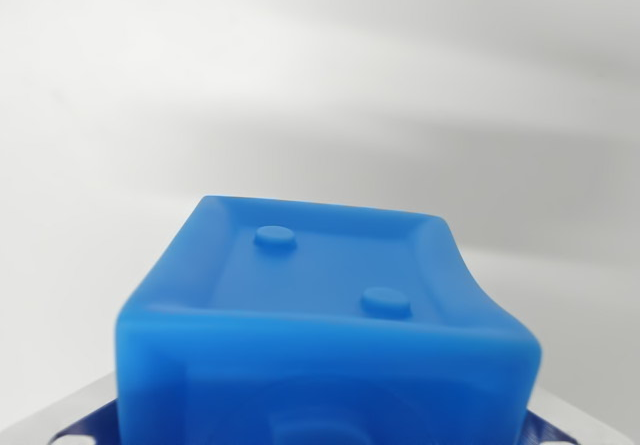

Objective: Stack cube

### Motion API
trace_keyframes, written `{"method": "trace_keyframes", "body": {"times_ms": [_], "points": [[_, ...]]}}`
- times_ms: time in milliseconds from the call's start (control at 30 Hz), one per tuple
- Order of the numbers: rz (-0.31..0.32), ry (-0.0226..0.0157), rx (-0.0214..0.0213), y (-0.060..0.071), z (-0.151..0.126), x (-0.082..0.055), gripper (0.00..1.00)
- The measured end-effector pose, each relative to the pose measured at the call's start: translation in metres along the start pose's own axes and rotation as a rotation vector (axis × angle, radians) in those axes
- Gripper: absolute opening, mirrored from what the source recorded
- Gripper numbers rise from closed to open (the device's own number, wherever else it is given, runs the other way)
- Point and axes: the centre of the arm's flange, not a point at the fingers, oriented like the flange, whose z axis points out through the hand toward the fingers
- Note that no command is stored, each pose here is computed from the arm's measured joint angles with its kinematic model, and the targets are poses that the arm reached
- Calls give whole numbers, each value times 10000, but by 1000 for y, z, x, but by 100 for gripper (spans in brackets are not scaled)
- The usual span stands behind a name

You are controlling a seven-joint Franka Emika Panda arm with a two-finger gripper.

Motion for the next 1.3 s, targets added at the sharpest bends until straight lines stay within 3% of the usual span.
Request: {"method": "trace_keyframes", "body": {"times_ms": [1300], "points": [[-1047, 11, -10, 44, 0, -65, 0]]}}
